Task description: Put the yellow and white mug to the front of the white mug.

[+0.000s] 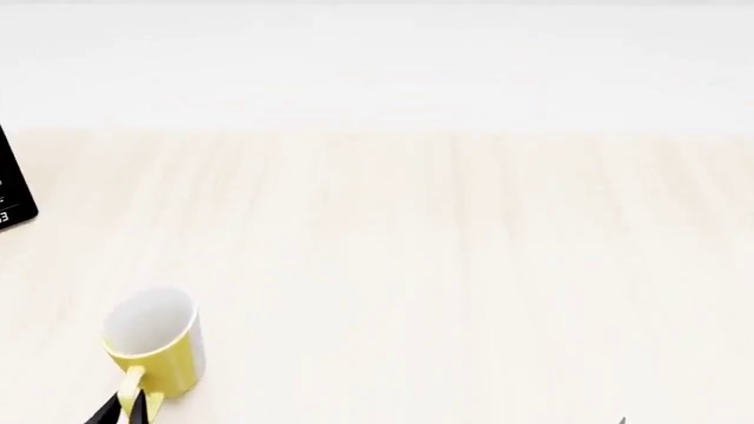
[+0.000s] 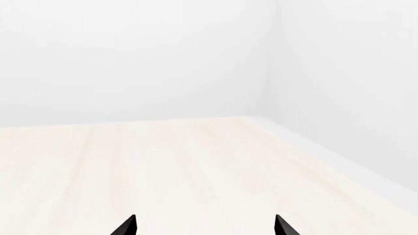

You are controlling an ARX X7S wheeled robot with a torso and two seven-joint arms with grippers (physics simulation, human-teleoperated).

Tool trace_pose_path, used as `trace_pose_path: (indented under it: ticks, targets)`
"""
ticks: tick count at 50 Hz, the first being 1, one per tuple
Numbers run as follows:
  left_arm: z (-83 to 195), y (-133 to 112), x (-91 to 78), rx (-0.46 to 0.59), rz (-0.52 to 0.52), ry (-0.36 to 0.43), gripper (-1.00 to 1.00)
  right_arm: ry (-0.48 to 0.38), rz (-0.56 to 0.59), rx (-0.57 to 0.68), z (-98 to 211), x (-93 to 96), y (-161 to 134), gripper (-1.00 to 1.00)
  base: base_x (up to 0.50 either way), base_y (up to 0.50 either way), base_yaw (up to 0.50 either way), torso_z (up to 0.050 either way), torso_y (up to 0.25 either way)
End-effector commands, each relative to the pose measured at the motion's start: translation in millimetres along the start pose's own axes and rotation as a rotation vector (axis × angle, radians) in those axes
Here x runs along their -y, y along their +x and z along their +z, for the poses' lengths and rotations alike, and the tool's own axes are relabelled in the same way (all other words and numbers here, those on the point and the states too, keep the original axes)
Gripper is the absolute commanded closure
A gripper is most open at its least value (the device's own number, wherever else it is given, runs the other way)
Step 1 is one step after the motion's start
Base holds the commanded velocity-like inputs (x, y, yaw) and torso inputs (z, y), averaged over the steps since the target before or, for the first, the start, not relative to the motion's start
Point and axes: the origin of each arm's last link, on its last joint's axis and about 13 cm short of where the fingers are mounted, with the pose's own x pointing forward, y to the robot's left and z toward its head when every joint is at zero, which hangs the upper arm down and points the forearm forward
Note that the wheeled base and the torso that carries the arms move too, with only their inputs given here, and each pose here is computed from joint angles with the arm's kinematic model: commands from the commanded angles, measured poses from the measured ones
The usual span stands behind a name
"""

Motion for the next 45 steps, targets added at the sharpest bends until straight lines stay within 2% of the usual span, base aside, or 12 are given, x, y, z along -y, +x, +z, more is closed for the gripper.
trace_pose_path:
  ticks: [1, 7, 11, 13, 15, 16, 18, 28, 29, 35, 40, 45]
  targets:
    - [11, 27, -16.2, 0.026, -0.057, 0.008, 1.0, -0.003, -0.001, 0.003, 1, 0.0, 0, -1.0, 0.0, 0.0, 0.0, 0.0, 0.0]
    - [26, 55, -32.0, 0.098, -0.233, -0.033, 1.0, -0.004, 0.005, 0.001, 0, -0.5, 0, -1.0, 0.0, 0.0, 0.0, 0.0, 0.0]
    - [32, 84, -46.3, 0.044, -0.352, -0.124, 1.0, -0.006, 0.0, 0.002, 0, 0.2, 0, -1.0, 0.0, 0.0, 0.0, 0.0, 0.0]
    - [32, 91, -50.2, 0.054, -0.37, -0.078, 1.0, -0.008, 0.002, 0.002, 0, -0.2, 1, -1.0, 0.0, 0.0, 0.0, 0.0, 0.0]
    - [31, 97, -54.1, 0.059, -0.434, -0.109, 1.0, -0.008, 0.002, 0.0, 0, -0.5, 1, -1.0, 0.0, 0.0, 0.0, 0.0, 0.0]
    - [30, 101, -55.8, 0.062, -0.452, -0.083, 1.0, -0.007, 0.003, -0.001, -1, -0.5, 1, -1.0, 0.0, 0.0, 0.0, 0.0, 0.0]
    - [30, 102, -56.8, 0.054, -0.512, -0.119, 1.0, -0.007, 0.002, -0.003, -1, -0.3, 1, -1.0, 0.0, 0.0, 0.0, 0.0, 0.0]
    - [38, 112, -63.9, 0.046, -0.708, -0.07, 1.0, -0.007, 0.003, 0.0, -2, 0.1, 1, -1.0, 0.0, 0.0, 0.0, 0.0, 0.001]
    - [42, 114, -66.5, 0.04, -0.76, -0.11, 1.0, -0.007, 0.004, -0.001, -2, -0.2, 1, -1.0, 0.0, 0.0, 0.0, 0.0, 0.0]
    - [45, 122, -77.1, 0.006, -0.854, -0.145, 1.0, -0.01, 0.004, -0.002, -2, -0.5, 1, -1.0, 0.0, 0.0, 0.0, 0.0, 0.0]
    - [51, 122, -79.0, 0.036, -0.939, -0.239, 1.0, -0.009, 0.003, -0.001, -2, -0.1, 1, -1.0, 0.0, 0.0, 0.0, 0.0, 0.0]
    - [53, 123, -72.6, 0.025, -0.993, -0.232, 1.0, -0.008, 0.004, 0.001, -2, 0.2, 1, -1.0, 0.0, 0.0, 0.0, 0.0, 0.0]
